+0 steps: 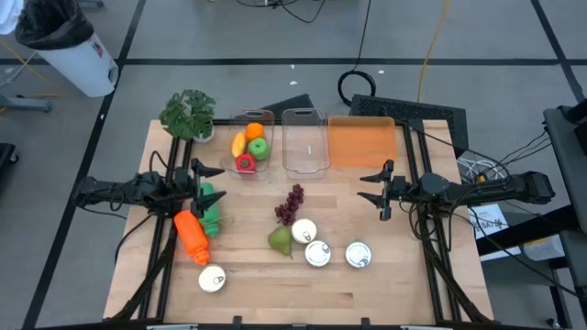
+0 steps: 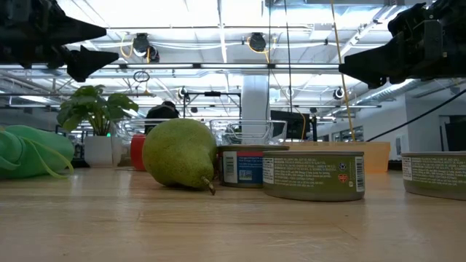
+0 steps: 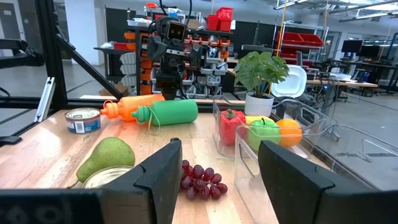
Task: Pick & Place Food Item
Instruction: Put the red grapes into the left transparent bin
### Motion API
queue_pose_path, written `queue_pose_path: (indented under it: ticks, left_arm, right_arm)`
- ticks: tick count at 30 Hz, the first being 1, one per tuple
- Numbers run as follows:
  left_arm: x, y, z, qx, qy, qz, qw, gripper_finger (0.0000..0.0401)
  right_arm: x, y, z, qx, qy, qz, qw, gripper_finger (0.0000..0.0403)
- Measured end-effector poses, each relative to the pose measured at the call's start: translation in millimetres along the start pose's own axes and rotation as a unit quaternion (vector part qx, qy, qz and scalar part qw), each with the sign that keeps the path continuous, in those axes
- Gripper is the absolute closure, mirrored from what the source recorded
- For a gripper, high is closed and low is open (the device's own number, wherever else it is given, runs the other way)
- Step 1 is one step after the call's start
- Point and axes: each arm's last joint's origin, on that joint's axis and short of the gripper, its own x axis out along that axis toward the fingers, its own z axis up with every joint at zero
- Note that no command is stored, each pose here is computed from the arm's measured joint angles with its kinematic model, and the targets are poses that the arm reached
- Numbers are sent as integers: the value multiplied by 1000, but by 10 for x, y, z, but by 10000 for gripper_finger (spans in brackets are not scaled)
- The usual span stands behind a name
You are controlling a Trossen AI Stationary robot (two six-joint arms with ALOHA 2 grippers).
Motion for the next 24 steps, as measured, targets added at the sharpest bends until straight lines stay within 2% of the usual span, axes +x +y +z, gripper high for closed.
queue_pose_path:
  ticks: [5, 24]
  left_arm:
    - [1, 0, -7, 0, 4, 0, 1000, 34]
    - [0, 2, -42, 7, 22, 1, 1000, 34]
  right_arm:
    - [0, 0, 7, -47, -4, 0, 999, 204]
    - [1, 0, 3, -48, -1, 0, 999, 204]
